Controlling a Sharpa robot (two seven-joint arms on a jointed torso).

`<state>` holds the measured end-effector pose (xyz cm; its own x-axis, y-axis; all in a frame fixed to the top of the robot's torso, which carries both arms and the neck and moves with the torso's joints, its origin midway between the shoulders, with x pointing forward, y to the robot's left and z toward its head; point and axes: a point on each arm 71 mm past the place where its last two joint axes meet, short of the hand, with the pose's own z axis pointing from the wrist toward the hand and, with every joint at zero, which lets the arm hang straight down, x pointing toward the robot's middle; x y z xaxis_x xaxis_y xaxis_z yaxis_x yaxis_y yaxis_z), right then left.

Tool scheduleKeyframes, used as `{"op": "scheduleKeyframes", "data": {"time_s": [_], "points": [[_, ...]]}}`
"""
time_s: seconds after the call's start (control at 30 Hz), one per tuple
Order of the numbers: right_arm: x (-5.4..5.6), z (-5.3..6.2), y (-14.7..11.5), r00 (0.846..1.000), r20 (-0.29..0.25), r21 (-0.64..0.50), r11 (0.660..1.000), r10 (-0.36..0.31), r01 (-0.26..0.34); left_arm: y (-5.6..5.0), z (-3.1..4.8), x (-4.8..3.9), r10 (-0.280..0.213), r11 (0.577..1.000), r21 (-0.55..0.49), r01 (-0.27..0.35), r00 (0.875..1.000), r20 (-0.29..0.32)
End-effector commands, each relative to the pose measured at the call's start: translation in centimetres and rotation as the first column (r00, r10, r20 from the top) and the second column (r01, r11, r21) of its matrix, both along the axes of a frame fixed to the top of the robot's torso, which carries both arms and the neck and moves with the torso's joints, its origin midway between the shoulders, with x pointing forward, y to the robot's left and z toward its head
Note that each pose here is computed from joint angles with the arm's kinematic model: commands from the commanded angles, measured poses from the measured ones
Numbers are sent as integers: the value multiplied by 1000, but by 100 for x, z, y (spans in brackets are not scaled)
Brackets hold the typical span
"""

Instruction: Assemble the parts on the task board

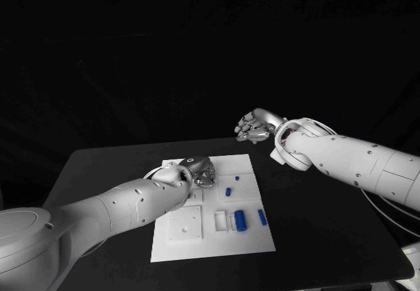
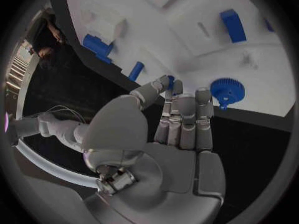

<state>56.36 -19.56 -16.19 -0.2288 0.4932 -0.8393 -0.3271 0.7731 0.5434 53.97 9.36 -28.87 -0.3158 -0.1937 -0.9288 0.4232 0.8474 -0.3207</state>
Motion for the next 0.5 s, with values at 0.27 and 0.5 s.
{"op": "scheduleKeyframes", "data": {"time_s": [0.27, 0.5], "points": [[9, -2, -60, 1000, 1, -4, 1000, -8, 8, 192, 339, 39, 10, 995, -100, -11, 1000, -9], [10, -3, -90, 1000, 0, -5, 1000, -12, 12, 512, 448, 94, 45, 995, -93, -46, 999, -5]]}}
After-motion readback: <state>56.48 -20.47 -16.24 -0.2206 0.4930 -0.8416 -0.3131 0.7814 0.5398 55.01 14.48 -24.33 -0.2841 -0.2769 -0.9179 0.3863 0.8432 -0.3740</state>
